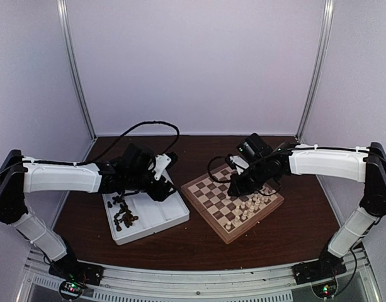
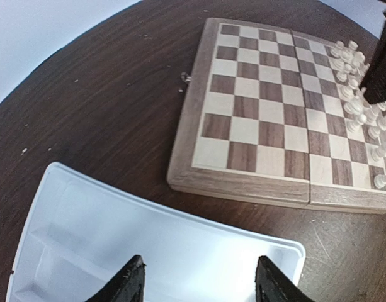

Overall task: Set up the chess pieces on the board
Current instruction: Place the chess piece on the chessboard.

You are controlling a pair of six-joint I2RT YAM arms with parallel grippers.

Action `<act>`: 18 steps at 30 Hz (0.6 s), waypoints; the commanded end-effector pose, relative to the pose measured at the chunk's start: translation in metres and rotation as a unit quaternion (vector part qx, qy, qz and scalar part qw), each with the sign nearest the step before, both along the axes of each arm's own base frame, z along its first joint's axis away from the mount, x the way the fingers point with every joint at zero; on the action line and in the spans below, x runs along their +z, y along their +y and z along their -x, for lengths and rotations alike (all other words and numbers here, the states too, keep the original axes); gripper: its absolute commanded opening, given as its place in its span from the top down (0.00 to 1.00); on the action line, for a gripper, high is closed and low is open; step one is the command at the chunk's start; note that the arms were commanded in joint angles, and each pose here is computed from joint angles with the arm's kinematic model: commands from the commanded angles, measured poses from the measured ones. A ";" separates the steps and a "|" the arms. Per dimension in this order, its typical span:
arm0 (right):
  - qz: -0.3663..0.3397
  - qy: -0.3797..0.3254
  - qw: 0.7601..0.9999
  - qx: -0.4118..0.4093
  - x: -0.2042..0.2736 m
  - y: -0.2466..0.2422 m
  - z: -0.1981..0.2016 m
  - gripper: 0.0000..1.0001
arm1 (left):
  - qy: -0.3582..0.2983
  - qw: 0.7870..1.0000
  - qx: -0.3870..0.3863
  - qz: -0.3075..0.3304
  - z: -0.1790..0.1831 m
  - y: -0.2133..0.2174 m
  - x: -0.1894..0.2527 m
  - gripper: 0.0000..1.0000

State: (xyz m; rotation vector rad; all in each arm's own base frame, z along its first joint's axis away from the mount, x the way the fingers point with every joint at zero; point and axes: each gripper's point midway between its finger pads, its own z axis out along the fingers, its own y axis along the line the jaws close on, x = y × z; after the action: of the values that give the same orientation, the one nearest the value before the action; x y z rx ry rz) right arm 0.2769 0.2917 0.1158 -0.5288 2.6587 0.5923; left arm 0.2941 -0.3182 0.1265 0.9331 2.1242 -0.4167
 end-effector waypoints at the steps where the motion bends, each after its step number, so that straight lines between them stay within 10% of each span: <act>1: 0.038 -0.023 0.999 0.021 0.000 0.001 0.005 1.00 | 0.004 0.998 0.046 0.036 -0.009 0.018 0.017 0.40; 18: 0.141 -0.066 0.986 0.060 -0.035 0.016 0.007 1.00 | 0.006 0.994 0.106 0.003 -0.017 0.041 0.013 0.40</act>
State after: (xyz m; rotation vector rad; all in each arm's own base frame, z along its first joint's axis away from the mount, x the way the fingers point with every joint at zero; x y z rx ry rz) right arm 0.2563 0.3039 0.0741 -0.7823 2.6610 0.2742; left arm 0.3050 -0.2815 0.1273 0.7522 2.2222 -0.3378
